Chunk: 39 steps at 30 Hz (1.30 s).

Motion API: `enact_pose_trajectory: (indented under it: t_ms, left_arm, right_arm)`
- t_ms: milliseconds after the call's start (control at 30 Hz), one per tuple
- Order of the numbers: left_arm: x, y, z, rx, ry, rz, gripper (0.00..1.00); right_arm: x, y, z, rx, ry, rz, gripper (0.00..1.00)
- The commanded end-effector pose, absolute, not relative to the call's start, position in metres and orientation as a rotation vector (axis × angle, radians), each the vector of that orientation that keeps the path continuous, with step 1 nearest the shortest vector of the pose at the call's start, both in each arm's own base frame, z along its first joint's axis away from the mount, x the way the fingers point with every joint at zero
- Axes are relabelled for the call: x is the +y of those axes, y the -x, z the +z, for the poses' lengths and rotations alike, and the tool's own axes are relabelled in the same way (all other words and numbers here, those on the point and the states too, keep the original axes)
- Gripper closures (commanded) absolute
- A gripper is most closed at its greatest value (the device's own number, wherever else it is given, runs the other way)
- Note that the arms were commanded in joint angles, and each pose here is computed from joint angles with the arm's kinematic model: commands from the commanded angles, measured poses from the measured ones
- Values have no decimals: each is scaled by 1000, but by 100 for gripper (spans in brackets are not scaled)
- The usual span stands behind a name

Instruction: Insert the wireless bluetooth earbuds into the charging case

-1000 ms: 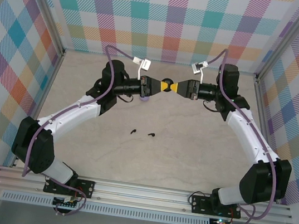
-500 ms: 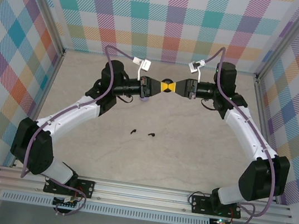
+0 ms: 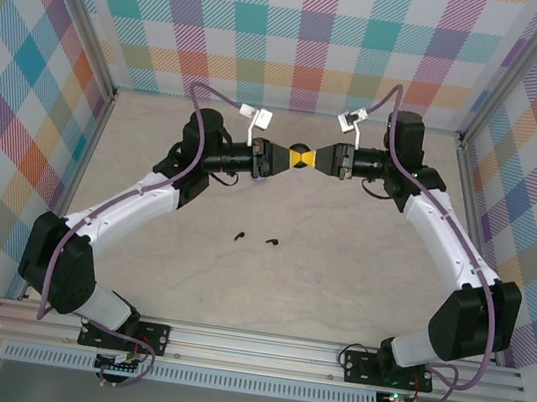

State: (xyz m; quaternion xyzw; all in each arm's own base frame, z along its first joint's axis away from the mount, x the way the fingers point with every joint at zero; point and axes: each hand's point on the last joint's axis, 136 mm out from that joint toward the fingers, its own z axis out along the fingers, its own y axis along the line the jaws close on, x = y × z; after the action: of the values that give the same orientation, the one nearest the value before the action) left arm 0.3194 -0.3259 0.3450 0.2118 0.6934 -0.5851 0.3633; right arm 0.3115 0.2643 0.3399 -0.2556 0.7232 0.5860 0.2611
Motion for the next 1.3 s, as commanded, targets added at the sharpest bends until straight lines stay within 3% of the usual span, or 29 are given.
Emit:
enact_pose_trajectory:
  t_ms: [0,533,767,1033,1267]
  left_arm:
    - [-330,-301,354,1760,-639,-1526,66]
    - [-333,-295,353,1772,-685,-1559,62]
    - [-334,-297,354,1777,-687,-1557,70]
    - [-335,-298,350,1794,-696,-1545,85]
    - [-336,-302,343,1835,-692,-1511,86]
  right_arm:
    - [266,-297,365,1874,793,1570,81]
    - [267,-295,368,1870,811,1576,80]
    - [268,-289,367,1877,842,1592,79]
    - [269,-285,364,1905,865,1568,75]
    - [269,-285,362,1938,854,1502,68]
